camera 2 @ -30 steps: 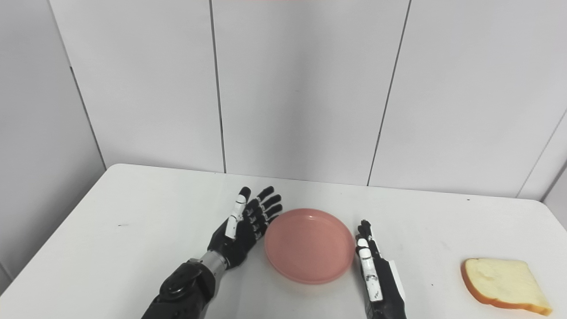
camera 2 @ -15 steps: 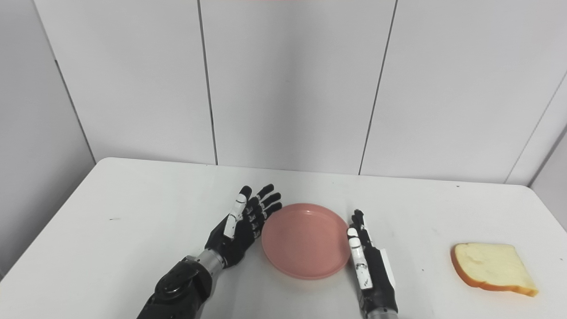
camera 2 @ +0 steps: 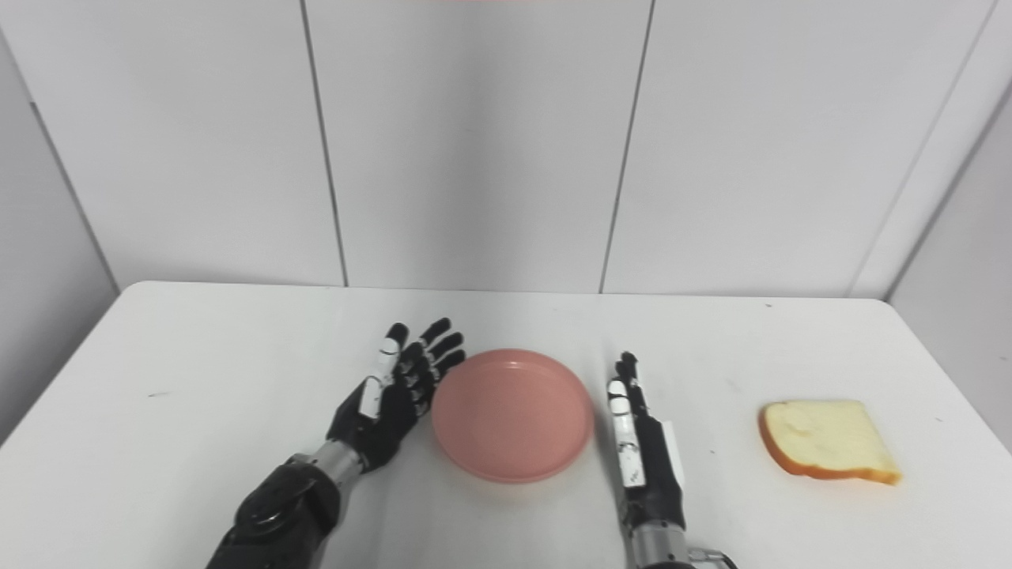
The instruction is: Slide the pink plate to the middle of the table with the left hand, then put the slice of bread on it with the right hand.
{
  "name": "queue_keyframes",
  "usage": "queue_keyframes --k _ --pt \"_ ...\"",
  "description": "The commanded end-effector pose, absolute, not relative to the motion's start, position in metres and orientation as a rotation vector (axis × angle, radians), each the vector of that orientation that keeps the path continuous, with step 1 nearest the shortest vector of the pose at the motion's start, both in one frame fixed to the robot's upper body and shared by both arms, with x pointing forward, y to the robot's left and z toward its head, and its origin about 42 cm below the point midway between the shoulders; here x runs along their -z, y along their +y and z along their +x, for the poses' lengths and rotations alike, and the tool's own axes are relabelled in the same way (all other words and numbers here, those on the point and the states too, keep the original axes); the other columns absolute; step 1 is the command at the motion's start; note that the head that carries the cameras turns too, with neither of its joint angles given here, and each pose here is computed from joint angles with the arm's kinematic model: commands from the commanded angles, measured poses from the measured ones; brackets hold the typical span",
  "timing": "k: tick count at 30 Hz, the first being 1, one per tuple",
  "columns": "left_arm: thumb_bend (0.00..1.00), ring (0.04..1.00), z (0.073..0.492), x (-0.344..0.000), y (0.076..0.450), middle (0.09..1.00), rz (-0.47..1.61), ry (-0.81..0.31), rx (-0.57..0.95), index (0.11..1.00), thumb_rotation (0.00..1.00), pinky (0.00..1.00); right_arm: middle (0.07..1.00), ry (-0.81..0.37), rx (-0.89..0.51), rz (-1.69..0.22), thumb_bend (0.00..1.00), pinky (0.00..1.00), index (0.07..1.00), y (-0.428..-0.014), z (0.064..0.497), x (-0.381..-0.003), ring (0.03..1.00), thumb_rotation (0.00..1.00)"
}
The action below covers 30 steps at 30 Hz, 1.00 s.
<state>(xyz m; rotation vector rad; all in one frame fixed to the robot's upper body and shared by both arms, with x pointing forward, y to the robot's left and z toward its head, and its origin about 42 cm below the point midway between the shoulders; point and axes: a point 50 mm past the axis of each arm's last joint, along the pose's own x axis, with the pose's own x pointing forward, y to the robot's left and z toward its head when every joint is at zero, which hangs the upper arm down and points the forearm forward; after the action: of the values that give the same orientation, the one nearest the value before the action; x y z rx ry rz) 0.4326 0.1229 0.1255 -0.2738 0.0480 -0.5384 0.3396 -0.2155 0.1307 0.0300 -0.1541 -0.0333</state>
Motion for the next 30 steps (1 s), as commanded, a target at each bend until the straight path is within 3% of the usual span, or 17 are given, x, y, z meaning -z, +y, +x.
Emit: queue_keyframes --k 1,3,5,6,11,15,18,20,25,30 --pt "0.69 0.963 0.43 -0.114 0.136 0.954 -0.262 0.103 0.515 0.931 1.0 0.98 1.0 -0.205 0.065 -0.005 0.23 1.0 1.0 -0.229 0.334 -0.14 0.994 1.0" --pt "0.69 0.968 0.431 -0.114 0.139 0.957 -0.264 0.106 0.516 0.936 1.0 0.98 1.0 -0.221 0.066 -0.026 0.28 1.0 1.0 -0.231 0.334 -0.15 0.999 1.0" --pt "0.69 0.978 0.43 -0.113 0.142 0.966 -0.265 0.107 0.519 0.944 1.0 0.99 1.0 -0.236 0.071 -0.049 0.43 1.0 1.0 -0.232 0.335 -0.158 1.0 0.99" --pt "0.69 0.979 0.43 -0.113 0.143 0.966 -0.264 0.107 0.519 0.944 1.0 0.99 1.0 -0.245 0.08 -0.058 0.44 1.0 1.0 -0.233 0.335 -0.162 1.0 0.98" --pt "0.69 0.977 0.428 -0.113 0.153 0.966 -0.264 0.111 0.517 0.948 1.0 0.98 0.988 -0.334 0.127 -0.146 0.64 0.96 0.987 -0.239 0.336 -0.191 0.972 0.88" --pt "0.69 0.966 0.426 -0.113 0.159 0.961 -0.275 0.118 0.499 0.94 1.0 0.98 0.981 -0.403 0.125 -0.214 0.7 0.95 0.983 -0.246 0.337 -0.218 0.967 0.85" --pt "0.68 0.959 0.424 -0.113 0.164 0.957 -0.278 0.123 0.49 0.934 1.0 0.97 0.971 -0.464 0.115 -0.375 0.67 0.9 0.975 -0.261 0.337 -0.251 0.954 0.83" --pt "0.69 0.96 0.423 -0.113 0.166 0.959 -0.279 0.123 0.489 0.936 1.0 0.96 0.958 -0.489 0.116 -0.451 0.74 0.87 0.967 -0.271 0.338 -0.268 0.938 0.79" --pt "0.7 0.946 0.421 -0.111 0.171 0.948 -0.261 0.114 0.488 0.927 1.0 0.93 0.948 -0.505 0.066 -0.616 0.79 0.86 0.967 -0.295 0.34 -0.302 0.915 0.63" --pt "0.73 0.94 0.417 -0.107 0.181 0.948 -0.229 0.105 0.486 0.94 1.0 0.91 0.931 -0.406 -0.056 -0.881 0.95 0.85 0.941 -0.323 0.342 -0.335 0.911 0.4"
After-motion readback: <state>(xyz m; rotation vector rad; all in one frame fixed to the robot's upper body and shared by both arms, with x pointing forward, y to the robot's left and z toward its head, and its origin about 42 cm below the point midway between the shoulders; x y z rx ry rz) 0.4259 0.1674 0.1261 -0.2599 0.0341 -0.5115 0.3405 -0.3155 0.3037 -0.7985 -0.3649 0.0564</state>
